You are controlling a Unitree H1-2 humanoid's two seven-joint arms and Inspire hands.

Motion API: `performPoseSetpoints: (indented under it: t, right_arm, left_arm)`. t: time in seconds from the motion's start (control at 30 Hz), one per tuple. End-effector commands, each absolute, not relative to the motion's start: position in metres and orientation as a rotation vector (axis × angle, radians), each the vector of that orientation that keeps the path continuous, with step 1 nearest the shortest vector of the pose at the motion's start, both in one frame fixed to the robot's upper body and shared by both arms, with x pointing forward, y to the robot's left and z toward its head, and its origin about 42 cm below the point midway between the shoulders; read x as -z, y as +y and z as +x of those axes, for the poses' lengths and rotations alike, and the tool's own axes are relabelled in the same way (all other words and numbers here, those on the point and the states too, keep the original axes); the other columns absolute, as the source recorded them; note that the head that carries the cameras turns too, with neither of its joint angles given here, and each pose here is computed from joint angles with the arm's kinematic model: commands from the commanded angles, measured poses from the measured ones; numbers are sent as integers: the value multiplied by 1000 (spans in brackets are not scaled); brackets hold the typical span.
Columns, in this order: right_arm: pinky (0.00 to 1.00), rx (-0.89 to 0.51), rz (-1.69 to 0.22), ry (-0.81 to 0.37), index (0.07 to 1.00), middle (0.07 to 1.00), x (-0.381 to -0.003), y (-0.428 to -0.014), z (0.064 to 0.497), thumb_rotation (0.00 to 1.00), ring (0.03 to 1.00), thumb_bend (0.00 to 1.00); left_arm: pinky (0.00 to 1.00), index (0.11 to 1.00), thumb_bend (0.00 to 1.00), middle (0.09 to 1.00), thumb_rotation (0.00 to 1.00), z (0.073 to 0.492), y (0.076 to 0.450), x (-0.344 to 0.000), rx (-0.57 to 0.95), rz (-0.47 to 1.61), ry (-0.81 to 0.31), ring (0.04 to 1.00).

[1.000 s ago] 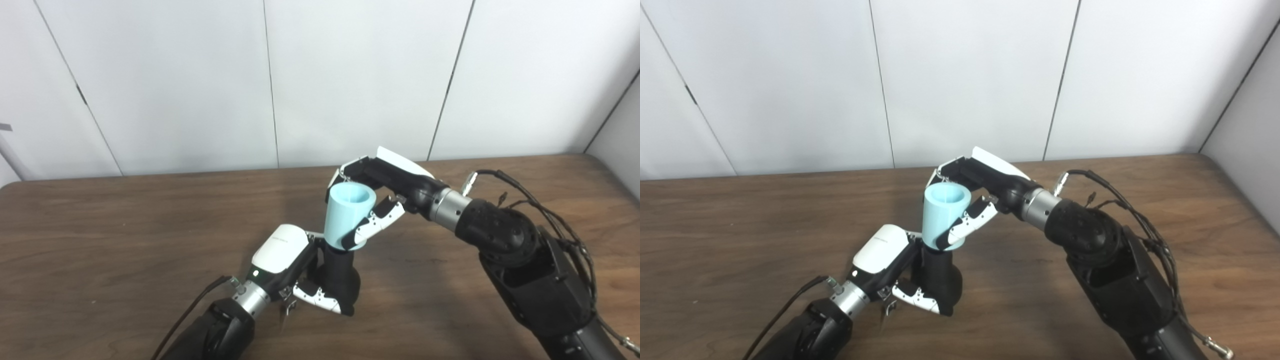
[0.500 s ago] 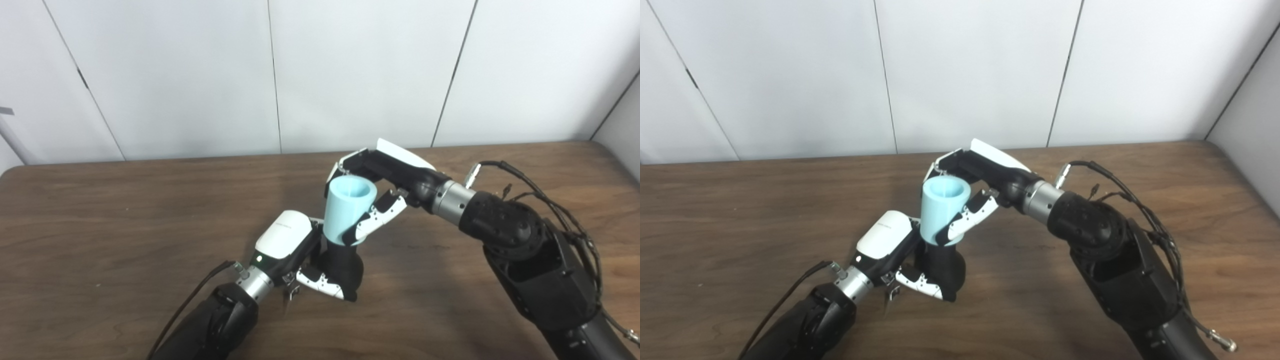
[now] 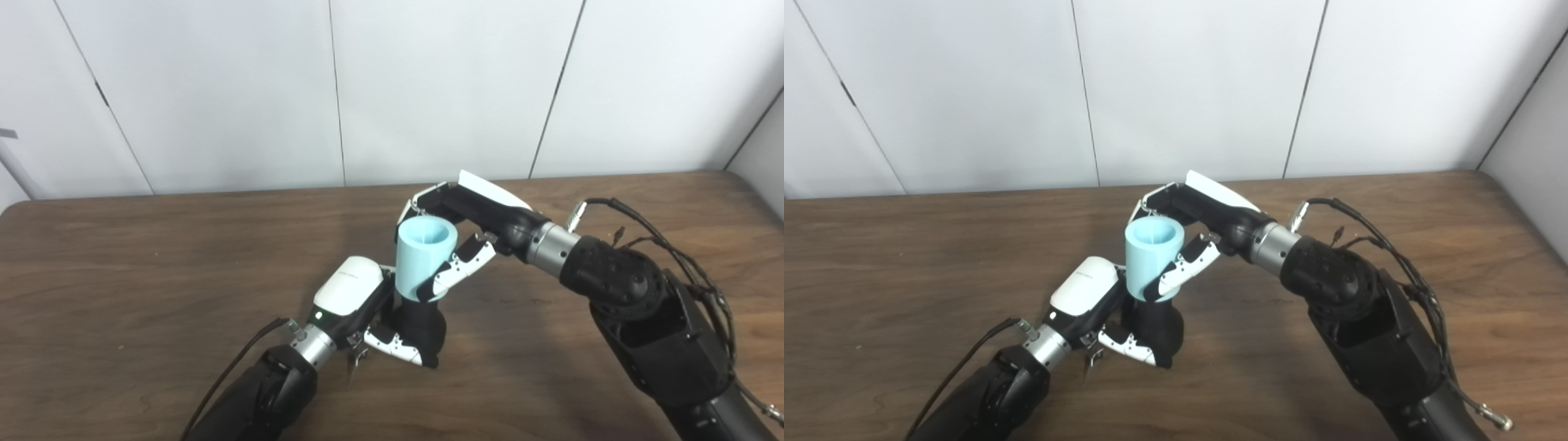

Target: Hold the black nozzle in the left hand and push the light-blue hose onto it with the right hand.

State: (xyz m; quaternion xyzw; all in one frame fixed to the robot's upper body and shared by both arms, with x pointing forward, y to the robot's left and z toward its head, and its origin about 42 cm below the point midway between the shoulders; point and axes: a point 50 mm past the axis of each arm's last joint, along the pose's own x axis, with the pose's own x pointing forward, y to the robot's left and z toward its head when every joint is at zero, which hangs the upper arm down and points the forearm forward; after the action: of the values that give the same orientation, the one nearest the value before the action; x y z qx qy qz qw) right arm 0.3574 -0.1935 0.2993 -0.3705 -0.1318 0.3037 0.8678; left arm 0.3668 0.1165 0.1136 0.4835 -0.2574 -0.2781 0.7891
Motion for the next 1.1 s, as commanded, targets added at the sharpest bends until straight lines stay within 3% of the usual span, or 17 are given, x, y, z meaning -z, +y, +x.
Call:
performPoseSetpoints:
  t: [0.0, 0.33, 1.07]
  right_arm:
    - [330, -658, -791, -341, 521, 479, -307, -190, 353, 0, 408, 517]
    - [331, -648, -872, -442, 508, 485, -290, -198, 352, 0, 406, 518]
    - [329, -648, -824, -444, 528, 477, -253, -202, 355, 0, 403, 516]
  left_arm:
    - [339, 499, 525, 439, 0, 337, 122, -62, 735, 1120, -366, 403]
    - [324, 502, 524, 428, 0, 337, 122, -65, 735, 1122, -362, 390]
    - [312, 499, 525, 435, 0, 334, 125, -67, 725, 1118, -376, 380]
